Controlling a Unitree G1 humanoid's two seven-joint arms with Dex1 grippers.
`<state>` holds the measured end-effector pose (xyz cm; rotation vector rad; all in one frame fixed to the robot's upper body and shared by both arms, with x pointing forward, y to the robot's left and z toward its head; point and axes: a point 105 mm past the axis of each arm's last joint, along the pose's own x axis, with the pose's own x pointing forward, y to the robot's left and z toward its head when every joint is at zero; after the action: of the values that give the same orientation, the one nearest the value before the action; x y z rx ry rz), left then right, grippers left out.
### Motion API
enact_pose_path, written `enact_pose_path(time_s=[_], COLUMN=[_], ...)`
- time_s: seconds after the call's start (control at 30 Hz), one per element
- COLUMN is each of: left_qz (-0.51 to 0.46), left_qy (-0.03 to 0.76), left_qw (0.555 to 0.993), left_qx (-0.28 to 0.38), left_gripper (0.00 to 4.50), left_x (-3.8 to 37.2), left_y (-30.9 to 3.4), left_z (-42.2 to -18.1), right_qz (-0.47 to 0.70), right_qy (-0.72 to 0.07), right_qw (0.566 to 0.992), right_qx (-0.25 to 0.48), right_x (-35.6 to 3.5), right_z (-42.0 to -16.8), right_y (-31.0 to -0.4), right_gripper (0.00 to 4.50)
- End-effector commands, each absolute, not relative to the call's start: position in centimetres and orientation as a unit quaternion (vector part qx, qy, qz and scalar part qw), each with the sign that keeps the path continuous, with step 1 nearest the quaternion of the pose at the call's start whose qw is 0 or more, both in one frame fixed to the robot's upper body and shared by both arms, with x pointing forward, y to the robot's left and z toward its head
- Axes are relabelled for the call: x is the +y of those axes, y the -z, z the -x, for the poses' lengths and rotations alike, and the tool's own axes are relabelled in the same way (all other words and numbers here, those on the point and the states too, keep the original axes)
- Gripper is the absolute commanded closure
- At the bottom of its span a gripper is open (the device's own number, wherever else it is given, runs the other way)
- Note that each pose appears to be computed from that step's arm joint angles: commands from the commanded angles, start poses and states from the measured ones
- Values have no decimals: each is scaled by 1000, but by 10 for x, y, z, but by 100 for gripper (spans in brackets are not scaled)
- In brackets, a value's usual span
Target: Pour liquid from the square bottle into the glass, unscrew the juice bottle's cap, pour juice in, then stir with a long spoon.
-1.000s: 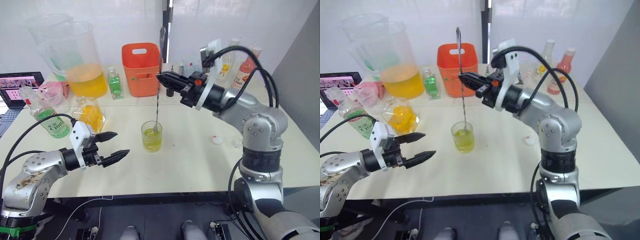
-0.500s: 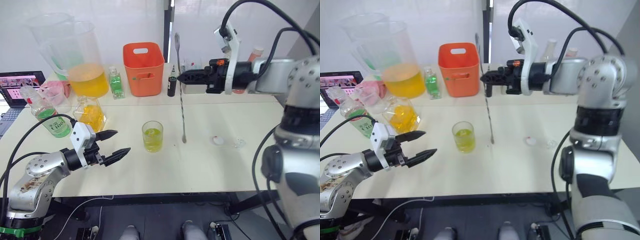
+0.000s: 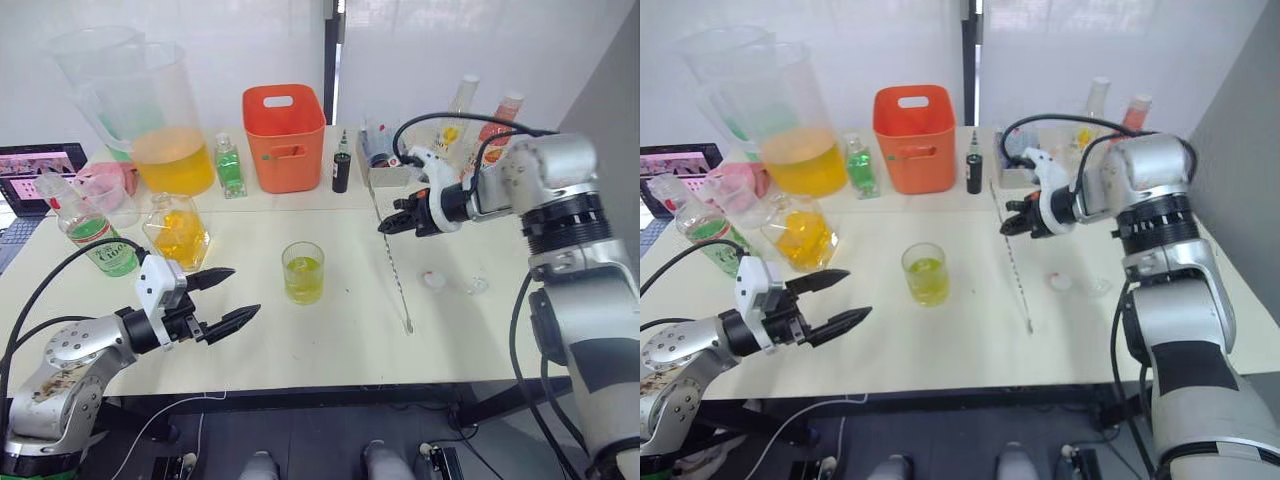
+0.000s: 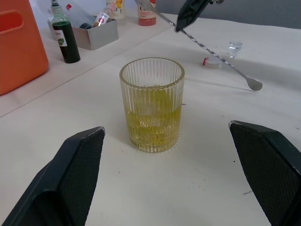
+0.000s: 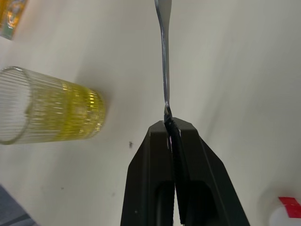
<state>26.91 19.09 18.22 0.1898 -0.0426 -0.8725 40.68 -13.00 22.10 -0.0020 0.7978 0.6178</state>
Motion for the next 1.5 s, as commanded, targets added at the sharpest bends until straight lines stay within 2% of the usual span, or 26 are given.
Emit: enact_pose_path(time_s=[0.03, 0.3, 0.5, 0.7, 0.87, 0.93, 1.0, 1.1, 1.2, 1.27, 1.33, 1.4, 1.5], left_qz=[-104, -105, -106, -108, -115, -126, -135, -147, -146, -153, -156, -168, -173], left_qy=[421, 406, 397, 392, 395, 391, 384, 388, 395, 375, 347, 316, 301], left_qw=[900, 907, 911, 913, 911, 912, 913, 906, 902, 909, 920, 929, 932], left_qx=[-41, -43, -43, -36, -23, 3, 32, 81, 97, 99, 96, 94, 106], left_gripper=[2, 2, 2, 0, 0, 0, 0, 0, 0, 0, 0, 0, 0], left_x=[191, 191, 194, 198, 203, 211, 222, 242, 252, 267, 283, 297, 311], left_y=[-192, -188, -188, -188, -189, -184, -180, -178, -179, -181, -180, -175, -164], left_z=[-264, -261, -256, -255, -257, -260, -263, -263, -262, -264, -267, -269, -264], right_qz=[56, 100, 86, 79, 5, -6, -3, 36, 34, 12, 50, 57, 53], right_qy=[-304, -282, -262, -291, -350, -378, -404, -446, -471, -505, -474, -448, -447], right_qw=[875, 855, 862, 861, 867, 865, 865, 869, 867, 860, 879, 892, 893], right_qx=[374, 424, 426, 409, 354, 329, 299, 212, 160, 74, 10, -23, 8], right_x=[-130, -130, -131, -122, -114, -117, -120, -129, -141, -155, -175, -192, -212], right_z=[-415, -424, -428, -428, -422, -417, -412, -399, -383, -363, -355, -347, -333], right_y=[-222, -177, -164, -182, -241, -261, -275, -296, -299, -306, -299, -288, -262], right_gripper=[450, 450, 450, 254, 84, 16, 7, 7, 7, 7, 7, 7, 7])
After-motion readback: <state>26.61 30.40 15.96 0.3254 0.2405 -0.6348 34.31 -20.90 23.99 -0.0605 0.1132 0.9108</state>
